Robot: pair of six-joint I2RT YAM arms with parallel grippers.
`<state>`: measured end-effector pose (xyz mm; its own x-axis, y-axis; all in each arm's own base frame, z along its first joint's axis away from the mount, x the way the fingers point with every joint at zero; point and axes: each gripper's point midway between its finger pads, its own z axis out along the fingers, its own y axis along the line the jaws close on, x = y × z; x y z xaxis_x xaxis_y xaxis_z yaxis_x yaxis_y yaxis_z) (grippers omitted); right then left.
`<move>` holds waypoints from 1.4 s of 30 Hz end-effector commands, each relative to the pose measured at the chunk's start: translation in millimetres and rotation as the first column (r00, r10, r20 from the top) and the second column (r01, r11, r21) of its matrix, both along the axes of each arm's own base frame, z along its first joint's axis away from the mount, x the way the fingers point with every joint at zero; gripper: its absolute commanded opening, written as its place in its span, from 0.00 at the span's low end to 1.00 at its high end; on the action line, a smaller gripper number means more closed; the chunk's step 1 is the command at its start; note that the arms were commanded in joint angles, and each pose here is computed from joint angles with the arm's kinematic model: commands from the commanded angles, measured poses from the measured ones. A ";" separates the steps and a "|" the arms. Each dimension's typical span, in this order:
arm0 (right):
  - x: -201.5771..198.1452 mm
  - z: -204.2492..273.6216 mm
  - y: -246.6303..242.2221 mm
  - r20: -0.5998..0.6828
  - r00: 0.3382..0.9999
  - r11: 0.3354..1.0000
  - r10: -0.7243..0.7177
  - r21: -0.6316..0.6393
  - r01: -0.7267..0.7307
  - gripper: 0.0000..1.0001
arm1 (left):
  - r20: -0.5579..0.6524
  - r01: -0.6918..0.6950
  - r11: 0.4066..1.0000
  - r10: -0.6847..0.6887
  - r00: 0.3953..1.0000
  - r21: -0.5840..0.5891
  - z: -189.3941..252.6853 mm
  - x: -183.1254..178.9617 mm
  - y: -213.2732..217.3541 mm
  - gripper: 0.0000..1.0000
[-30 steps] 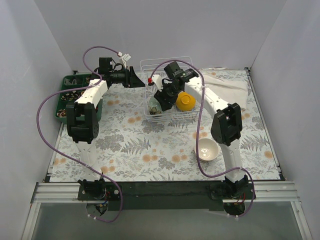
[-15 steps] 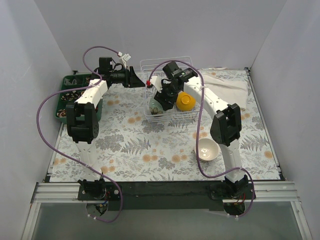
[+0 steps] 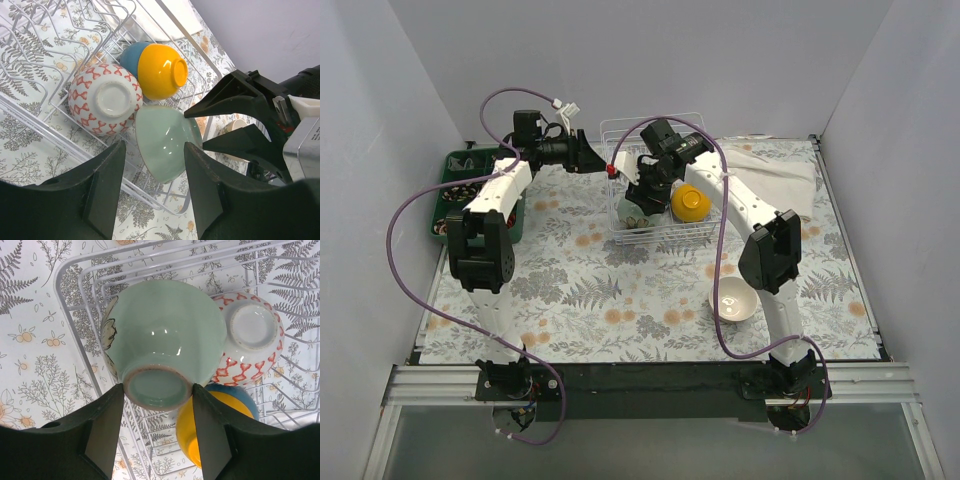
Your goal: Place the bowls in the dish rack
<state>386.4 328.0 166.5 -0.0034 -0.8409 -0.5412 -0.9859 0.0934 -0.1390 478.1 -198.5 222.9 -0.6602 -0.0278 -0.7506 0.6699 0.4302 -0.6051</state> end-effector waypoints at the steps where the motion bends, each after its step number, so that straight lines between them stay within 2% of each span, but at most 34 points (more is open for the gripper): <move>1: -16.7 43.8 12.1 0.046 0.997 0.993 0.069 0.092 -0.073 0.37 | 0.078 0.008 1.000 -0.007 0.997 -0.010 30.7 -8.1 2.0 0.50; 10: -22.9 56.7 30.7 0.102 0.978 0.966 0.184 0.164 -0.199 0.40 | 0.069 0.009 1.000 -0.008 0.998 -0.011 27.6 -8.8 1.9 0.50; 14: -13.0 53.8 27.8 0.125 0.982 0.977 0.143 0.140 -0.160 0.45 | 0.069 0.010 1.000 -0.009 0.998 -0.012 28.6 -9.6 1.8 0.50; 17: 11.3 56.8 23.4 0.166 0.986 0.988 0.014 0.148 -0.039 0.49 | 0.066 0.011 1.000 -0.010 0.998 -0.012 27.7 -11.3 1.2 0.50; 20: 29.7 50.8 20.3 0.172 0.983 0.984 -0.069 0.172 0.039 0.41 | 0.062 0.008 1.000 -0.007 0.998 -0.011 26.2 -11.6 1.4 0.50; 21: 33.5 50.3 21.4 0.173 0.982 0.983 -0.078 0.179 0.047 0.30 | 0.061 0.003 1.000 -0.002 0.998 -0.008 25.1 -10.9 1.8 0.50; 23: 43.3 42.3 25.6 0.152 0.982 0.977 -0.115 0.195 0.084 0.23 | 0.054 -0.009 1.000 0.009 0.999 -0.001 21.6 -10.5 2.9 0.51; 25: 52.2 36.7 30.6 0.130 0.982 0.971 -0.137 0.214 0.107 0.12 | 0.051 -0.042 0.999 0.041 0.998 0.016 18.5 -7.1 5.7 0.50; 26: 56.8 37.3 33.8 0.136 0.980 0.967 -0.143 0.229 0.110 0.10 | 0.044 -0.048 0.999 0.047 0.998 0.019 16.0 -7.8 6.2 0.49; 29: 62.3 31.2 43.3 0.128 0.981 0.959 -0.149 0.259 0.112 0.06 | 0.028 -0.056 0.998 0.056 0.998 0.023 13.2 -9.7 4.4 0.40; 30: 63.8 29.5 44.8 0.125 0.981 0.957 -0.149 0.266 0.112 0.06 | 0.012 -0.053 0.998 0.053 0.999 0.019 10.2 -11.8 2.6 0.30; 32: 64.6 28.5 50.7 0.117 0.983 0.952 -0.142 0.290 0.103 0.06 | -0.004 -0.055 0.998 0.056 0.998 0.015 7.2 -12.8 0.4 0.17; 33: 64.4 26.7 52.7 0.112 0.984 0.950 -0.139 0.297 0.101 0.06 | -0.026 -0.055 0.998 0.055 0.998 0.011 3.3 -14.4 -0.8 0.06; 34: 63.7 20.9 53.6 0.102 0.985 0.949 -0.142 0.295 0.107 0.06 | -0.030 -0.052 0.999 0.052 0.998 0.007 2.0 -15.0 -1.8 0.00; 42: 84.3 -11.7 55.9 0.106 0.975 0.943 -0.196 0.294 0.158 0.06 | -0.071 -0.004 1.000 0.004 0.997 0.008 -15.0 -22.0 -23.8 0.00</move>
